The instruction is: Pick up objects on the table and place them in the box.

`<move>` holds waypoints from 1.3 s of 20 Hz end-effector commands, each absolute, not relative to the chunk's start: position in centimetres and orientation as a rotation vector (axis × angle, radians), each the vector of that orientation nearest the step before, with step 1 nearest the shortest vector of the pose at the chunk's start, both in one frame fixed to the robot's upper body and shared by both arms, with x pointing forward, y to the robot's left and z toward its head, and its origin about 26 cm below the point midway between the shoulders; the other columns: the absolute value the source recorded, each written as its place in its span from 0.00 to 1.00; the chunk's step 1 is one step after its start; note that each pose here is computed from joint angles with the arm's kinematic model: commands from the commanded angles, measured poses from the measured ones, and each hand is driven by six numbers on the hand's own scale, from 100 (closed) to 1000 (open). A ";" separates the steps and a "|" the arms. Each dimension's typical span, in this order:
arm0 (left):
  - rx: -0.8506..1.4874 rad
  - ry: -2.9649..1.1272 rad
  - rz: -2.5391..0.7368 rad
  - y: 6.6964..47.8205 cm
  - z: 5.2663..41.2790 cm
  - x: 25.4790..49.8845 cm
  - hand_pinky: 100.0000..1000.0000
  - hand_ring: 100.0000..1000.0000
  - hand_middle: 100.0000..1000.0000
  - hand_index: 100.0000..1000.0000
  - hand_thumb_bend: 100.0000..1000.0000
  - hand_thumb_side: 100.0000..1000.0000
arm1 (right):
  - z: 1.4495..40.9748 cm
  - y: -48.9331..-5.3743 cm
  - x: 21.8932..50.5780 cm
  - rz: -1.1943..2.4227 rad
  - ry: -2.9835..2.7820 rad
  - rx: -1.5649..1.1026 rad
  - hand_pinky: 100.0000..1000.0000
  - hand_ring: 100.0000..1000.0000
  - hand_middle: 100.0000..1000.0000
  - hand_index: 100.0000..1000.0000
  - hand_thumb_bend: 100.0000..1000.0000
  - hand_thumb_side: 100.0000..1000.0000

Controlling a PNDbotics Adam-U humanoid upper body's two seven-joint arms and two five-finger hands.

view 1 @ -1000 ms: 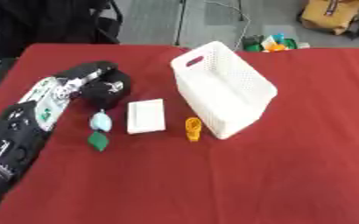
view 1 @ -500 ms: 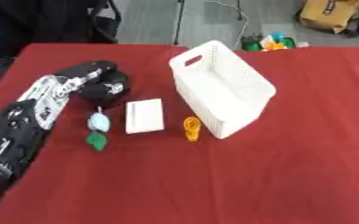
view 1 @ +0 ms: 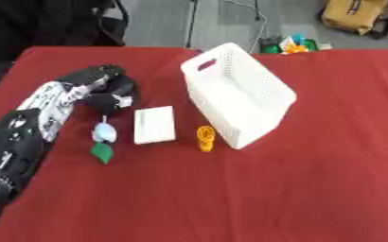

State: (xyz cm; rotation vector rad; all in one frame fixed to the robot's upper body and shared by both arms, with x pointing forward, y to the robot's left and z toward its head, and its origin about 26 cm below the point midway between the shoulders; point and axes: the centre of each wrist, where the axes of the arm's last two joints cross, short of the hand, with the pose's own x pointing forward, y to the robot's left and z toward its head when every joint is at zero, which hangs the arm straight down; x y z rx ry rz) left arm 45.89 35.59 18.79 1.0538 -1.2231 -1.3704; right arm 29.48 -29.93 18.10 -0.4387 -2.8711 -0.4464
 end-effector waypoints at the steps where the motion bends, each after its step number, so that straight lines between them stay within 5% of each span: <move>1: 1.028 -1.143 -1.392 36.2 16.6 45.8 0.56 1.00 1.00 1.00 0.40 0.85 | 19.0 -29.9 29.2 -0.471 -2.910 -0.418 0.56 0.52 0.48 0.54 0.00 0.93; 6: 1.045 -1.214 -1.342 36.1 16.7 45.8 0.41 1.00 1.00 1.00 0.23 0.83 | 18.9 -29.9 29.2 -0.481 -2.907 -0.420 0.56 0.52 0.47 0.53 0.00 0.93; 10: 1.060 -1.263 -1.315 35.9 16.8 45.8 0.29 0.89 0.99 1.00 0.13 0.78 | 18.9 -29.9 29.2 -0.485 -2.905 -0.423 0.56 0.52 0.47 0.53 0.00 0.93; 15: 1.057 -1.305 -1.290 35.6 16.9 45.8 0.00 0.85 0.93 0.93 0.00 0.74 | 18.9 -29.9 29.2 -0.485 -2.902 -0.425 0.56 0.52 0.47 0.53 0.00 0.93; 21: 1.038 -1.308 -1.301 35.4 16.9 45.8 0.00 0.85 0.93 0.88 0.09 0.63 | 18.9 -30.0 29.2 -0.495 -2.905 -0.424 0.56 0.52 0.47 0.53 0.00 0.93; 26: 1.051 -1.312 -1.293 35.5 17.0 45.8 0.00 0.79 0.86 0.81 0.01 0.55 | 18.9 -30.0 29.2 -0.502 -2.904 -0.426 0.56 0.52 0.47 0.53 0.00 0.93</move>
